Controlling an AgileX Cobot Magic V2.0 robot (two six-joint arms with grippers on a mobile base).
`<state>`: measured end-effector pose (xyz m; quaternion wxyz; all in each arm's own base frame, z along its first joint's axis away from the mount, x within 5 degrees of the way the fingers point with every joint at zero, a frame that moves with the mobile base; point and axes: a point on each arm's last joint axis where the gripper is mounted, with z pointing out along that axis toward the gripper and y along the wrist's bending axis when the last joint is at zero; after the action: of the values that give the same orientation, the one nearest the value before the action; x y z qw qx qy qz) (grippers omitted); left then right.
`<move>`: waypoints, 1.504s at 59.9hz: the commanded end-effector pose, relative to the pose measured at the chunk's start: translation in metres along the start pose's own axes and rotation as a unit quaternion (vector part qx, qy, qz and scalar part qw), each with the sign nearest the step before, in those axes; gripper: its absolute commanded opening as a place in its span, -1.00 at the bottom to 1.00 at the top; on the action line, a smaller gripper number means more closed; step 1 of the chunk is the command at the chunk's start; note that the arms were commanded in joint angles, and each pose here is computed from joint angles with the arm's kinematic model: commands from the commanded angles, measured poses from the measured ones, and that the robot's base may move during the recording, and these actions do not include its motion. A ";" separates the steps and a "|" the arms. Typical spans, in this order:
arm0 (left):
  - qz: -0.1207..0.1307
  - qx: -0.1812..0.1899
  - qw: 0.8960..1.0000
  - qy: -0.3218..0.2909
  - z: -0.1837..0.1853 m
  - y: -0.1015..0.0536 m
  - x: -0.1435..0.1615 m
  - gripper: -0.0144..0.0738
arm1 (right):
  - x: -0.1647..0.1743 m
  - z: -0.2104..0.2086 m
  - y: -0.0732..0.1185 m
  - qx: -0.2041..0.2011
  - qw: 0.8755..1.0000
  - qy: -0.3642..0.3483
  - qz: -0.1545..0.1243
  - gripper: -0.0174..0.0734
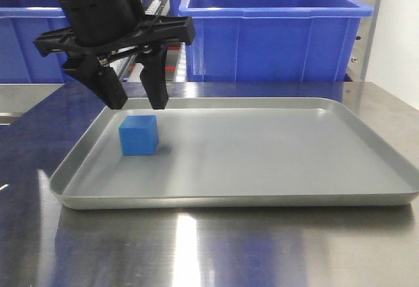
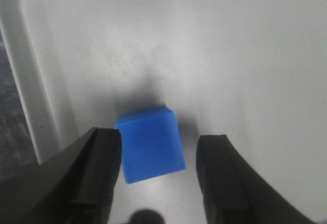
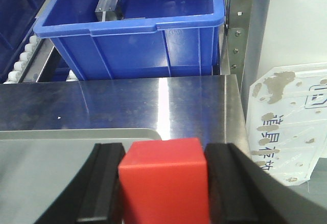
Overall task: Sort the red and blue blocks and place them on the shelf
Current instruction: 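Lower the open left gripper over the blue cube, then close the left gripper around the blue cube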
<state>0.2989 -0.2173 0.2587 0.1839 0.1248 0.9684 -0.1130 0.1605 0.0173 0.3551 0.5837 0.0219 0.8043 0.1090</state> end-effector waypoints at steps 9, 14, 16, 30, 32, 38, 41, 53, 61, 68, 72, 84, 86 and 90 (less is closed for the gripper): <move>-0.008 0.017 0.999 -0.050 -0.025 -0.006 -0.010 0.26 | -0.017 -0.006 0.001 0.004 0.998 -0.057 -0.003 -0.49; -0.007 0.016 0.999 -0.051 -0.025 -0.006 -0.010 0.26 | -0.017 -0.006 0.001 0.004 0.998 -0.057 -0.003 -0.49; -0.007 0.016 0.999 -0.051 -0.025 -0.006 -0.010 0.26 | -0.017 -0.006 0.001 0.004 0.998 -0.057 -0.003 -0.49; -0.007 0.015 0.999 -0.049 -0.023 -0.006 -0.010 0.27 | -0.017 -0.006 0.001 0.004 0.998 -0.057 -0.003 -0.49; -0.007 0.014 0.999 -0.048 -0.021 -0.006 -0.010 0.27 | -0.017 -0.006 0.001 0.004 0.998 -0.057 -0.003 -0.49; -0.007 0.013 0.999 -0.044 -0.018 -0.006 -0.010 0.32 | -0.017 -0.006 0.001 0.004 0.998 -0.057 -0.003 -0.49; -0.005 0.012 0.999 -0.043 -0.017 -0.007 -0.009 0.34 | -0.017 -0.006 0.001 0.004 0.998 -0.057 -0.003 -0.49; 0.003 0.017 0.999 -0.048 -0.017 -0.012 -0.008 0.34 | -0.017 -0.006 0.001 0.004 0.998 -0.057 -0.003 -0.49; 0.003 0.016 0.999 -0.047 -0.017 -0.012 -0.008 0.34 | -0.017 -0.006 0.001 0.004 0.998 -0.057 -0.003 -0.49; 0.001 0.015 0.999 -0.044 -0.017 -0.012 -0.008 0.34 | -0.017 -0.006 0.001 0.004 0.998 -0.057 -0.003 -0.49; 0.000 0.014 0.999 -0.043 -0.017 -0.012 -0.008 0.34 | -0.017 -0.006 0.001 0.004 0.998 -0.057 -0.003 -0.49; -0.006 0.008 0.999 -0.044 -0.016 -0.011 -0.008 0.34 | -0.017 -0.006 0.001 0.004 0.998 -0.057 -0.003 -0.49; -0.006 0.007 0.999 -0.043 -0.015 -0.011 -0.008 0.34 | -0.017 -0.006 0.001 0.004 0.998 -0.057 -0.003 -0.49; -0.006 0.006 0.999 -0.040 -0.014 -0.011 -0.008 0.34 | -0.017 -0.006 0.001 0.004 0.998 -0.057 -0.003 -0.49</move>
<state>0.2995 -0.2222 0.2518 0.1821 0.1175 0.9709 -0.1016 0.1605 0.0174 0.3550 0.5830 0.0217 0.8048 0.1091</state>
